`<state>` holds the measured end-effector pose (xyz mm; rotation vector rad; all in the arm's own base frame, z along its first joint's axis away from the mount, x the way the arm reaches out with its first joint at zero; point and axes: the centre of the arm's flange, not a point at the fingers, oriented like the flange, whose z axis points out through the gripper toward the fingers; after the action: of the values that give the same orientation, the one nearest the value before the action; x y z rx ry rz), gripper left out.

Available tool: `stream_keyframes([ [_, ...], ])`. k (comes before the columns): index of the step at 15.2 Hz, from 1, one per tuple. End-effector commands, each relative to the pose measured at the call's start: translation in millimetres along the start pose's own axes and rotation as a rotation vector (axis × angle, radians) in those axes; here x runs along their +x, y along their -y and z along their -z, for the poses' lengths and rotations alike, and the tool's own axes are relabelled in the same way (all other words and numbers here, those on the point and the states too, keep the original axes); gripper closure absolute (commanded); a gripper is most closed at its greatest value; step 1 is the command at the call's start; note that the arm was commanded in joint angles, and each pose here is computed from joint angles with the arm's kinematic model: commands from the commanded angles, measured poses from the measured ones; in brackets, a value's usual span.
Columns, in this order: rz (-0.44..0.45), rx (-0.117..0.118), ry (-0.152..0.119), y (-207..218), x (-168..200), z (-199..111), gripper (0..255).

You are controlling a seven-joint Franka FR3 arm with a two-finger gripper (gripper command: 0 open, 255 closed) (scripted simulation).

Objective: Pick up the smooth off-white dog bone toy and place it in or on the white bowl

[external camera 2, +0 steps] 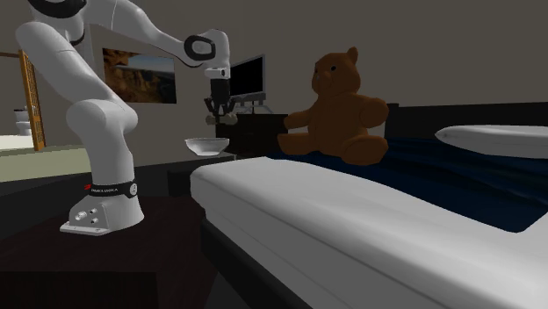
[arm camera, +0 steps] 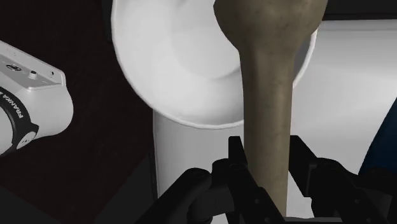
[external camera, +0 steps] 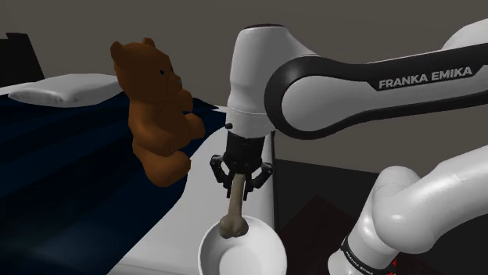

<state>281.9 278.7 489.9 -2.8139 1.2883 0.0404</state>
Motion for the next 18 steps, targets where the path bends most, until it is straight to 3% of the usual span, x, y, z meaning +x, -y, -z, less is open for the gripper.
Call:
stream_keyframes([
  [1,-0.001,0.000,0.000,-11,-28,3,255],
  [5,-0.001,0.000,0.000,-29,-79,2,255],
  [18,-0.001,0.000,0.000,-31,-76,-66,255],
])
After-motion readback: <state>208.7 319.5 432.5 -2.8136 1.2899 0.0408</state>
